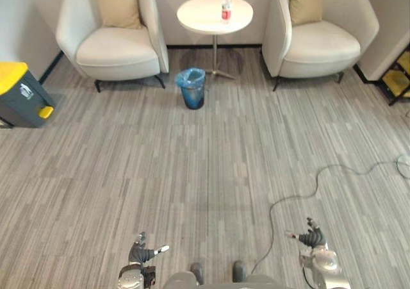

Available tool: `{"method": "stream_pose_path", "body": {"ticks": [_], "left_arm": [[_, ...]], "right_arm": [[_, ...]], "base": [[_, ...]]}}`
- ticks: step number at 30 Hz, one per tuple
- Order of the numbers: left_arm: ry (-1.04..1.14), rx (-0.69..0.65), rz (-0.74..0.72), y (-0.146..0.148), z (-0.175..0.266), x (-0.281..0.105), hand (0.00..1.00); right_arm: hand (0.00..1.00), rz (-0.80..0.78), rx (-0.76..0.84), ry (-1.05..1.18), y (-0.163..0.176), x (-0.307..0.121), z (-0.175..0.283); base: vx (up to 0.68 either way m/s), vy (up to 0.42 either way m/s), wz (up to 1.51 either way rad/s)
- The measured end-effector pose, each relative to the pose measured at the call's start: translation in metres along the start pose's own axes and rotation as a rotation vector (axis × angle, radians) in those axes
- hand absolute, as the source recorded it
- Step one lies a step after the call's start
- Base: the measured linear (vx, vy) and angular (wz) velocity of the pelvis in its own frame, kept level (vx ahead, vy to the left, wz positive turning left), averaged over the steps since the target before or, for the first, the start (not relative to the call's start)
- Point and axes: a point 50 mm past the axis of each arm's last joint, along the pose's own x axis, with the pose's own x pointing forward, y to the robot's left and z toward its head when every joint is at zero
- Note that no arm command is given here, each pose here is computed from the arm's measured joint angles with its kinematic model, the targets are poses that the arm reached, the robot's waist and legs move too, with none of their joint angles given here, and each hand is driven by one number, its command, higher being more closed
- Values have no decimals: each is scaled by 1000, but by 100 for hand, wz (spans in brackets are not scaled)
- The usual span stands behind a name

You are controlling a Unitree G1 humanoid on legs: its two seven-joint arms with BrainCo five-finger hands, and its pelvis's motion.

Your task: Gather rubbish on tea table into small bin, then transfer packed bag to large trash can.

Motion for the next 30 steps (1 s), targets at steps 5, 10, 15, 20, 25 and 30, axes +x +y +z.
{"method": "stream_pose_path", "body": {"ticks": [5,10,15,20,25,30], "left_arm": [[-35,20,1,4,13,6,0],[-69,32,-34,-11,27,13,0],[-85,19,-64,-20,31,11,0],[-116,7,-70,-22,37,10,0],[-99,2,-47,-14,29,6,0],[-98,-4,-45,-15,29,5,0]], "right_arm": [[0,2,1,19,0,-2,-4],[0,-25,-3,-21,-5,-4,3],[0,-8,16,-142,2,-1,31],[0,-15,23,-209,2,4,52],[0,-3,15,-140,9,5,39],[0,-2,15,-115,10,5,33]], "base": [[367,-50,-6],[610,-191,45],[740,-235,-11],[741,-48,-34],[819,173,-46],[783,160,34]]}}
